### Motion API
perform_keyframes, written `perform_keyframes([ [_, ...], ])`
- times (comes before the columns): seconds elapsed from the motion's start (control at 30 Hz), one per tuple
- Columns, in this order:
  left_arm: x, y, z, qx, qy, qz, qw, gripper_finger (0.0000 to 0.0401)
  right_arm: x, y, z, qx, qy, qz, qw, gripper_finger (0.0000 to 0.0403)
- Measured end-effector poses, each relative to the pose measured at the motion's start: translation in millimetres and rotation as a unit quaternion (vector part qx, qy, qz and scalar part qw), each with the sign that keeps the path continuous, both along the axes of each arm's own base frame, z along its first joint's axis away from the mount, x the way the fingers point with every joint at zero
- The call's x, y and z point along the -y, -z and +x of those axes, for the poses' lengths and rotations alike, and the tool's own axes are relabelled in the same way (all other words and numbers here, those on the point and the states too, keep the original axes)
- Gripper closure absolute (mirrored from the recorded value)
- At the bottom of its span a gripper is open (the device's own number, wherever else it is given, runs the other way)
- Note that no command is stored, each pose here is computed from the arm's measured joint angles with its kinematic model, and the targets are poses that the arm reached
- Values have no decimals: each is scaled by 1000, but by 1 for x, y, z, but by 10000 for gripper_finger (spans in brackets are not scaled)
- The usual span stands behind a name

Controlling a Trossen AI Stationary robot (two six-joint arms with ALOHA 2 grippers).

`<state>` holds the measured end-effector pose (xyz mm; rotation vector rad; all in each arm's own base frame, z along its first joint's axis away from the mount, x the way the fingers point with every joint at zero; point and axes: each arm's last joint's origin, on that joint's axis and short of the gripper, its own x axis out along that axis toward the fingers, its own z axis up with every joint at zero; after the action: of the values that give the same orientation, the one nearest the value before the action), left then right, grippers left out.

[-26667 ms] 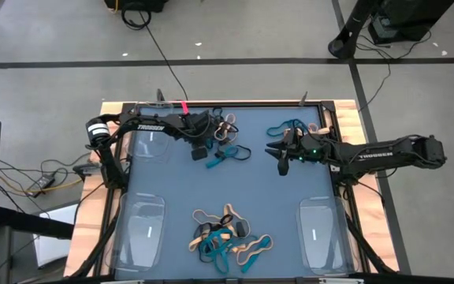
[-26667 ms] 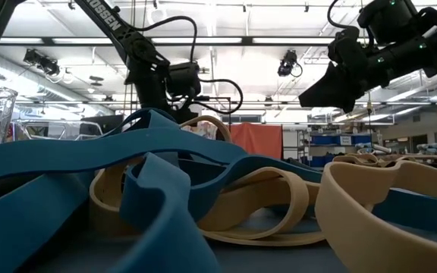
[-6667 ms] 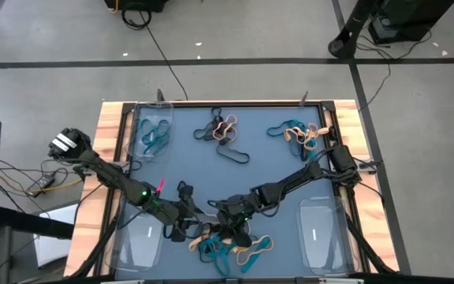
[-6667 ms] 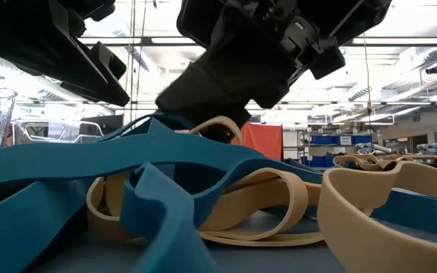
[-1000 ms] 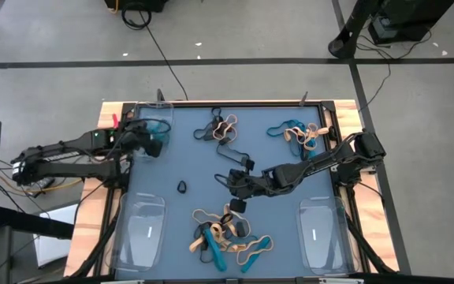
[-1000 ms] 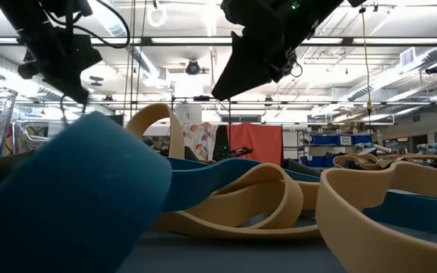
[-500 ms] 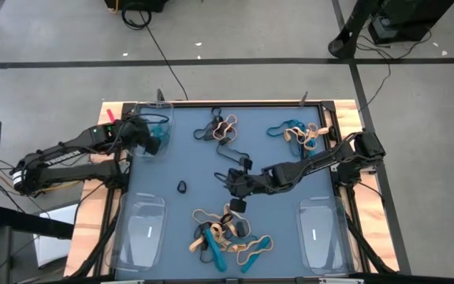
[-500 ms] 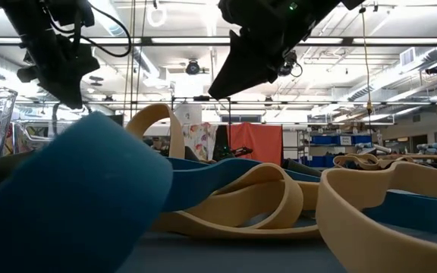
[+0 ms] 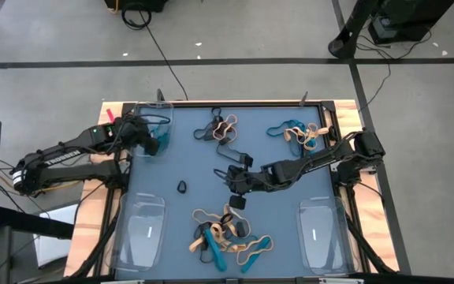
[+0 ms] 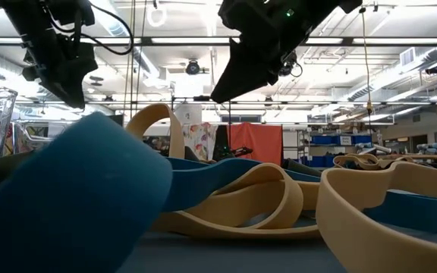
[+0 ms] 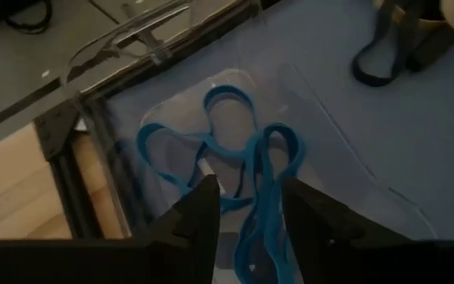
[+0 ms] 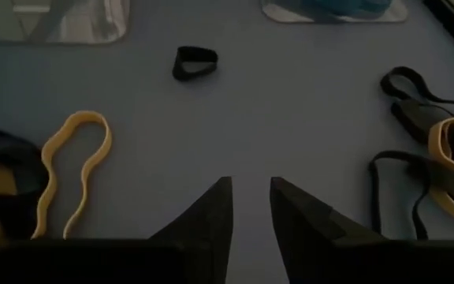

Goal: Sort rubber bands into baskets
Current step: Put the blue rubber band into the top transparent bin

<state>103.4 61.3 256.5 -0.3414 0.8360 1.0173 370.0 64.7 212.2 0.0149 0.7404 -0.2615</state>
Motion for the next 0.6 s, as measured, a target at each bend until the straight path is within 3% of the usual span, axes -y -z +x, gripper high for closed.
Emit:
perform_keyframes([
  [0.13, 6, -1, 6, 19, 25, 1, 999, 260, 6, 3, -3, -20, 19, -24, 999, 304],
  [0.27, 12, -6, 15, 59, 57, 11, 997, 260, 11, 6, -6, -37, 57, -1, 998, 304],
  [0.6, 30, -12, 28, 118, 125, 16, 985, 260, 9, 0, 2, -2, 2, -26, 1000, 324],
])
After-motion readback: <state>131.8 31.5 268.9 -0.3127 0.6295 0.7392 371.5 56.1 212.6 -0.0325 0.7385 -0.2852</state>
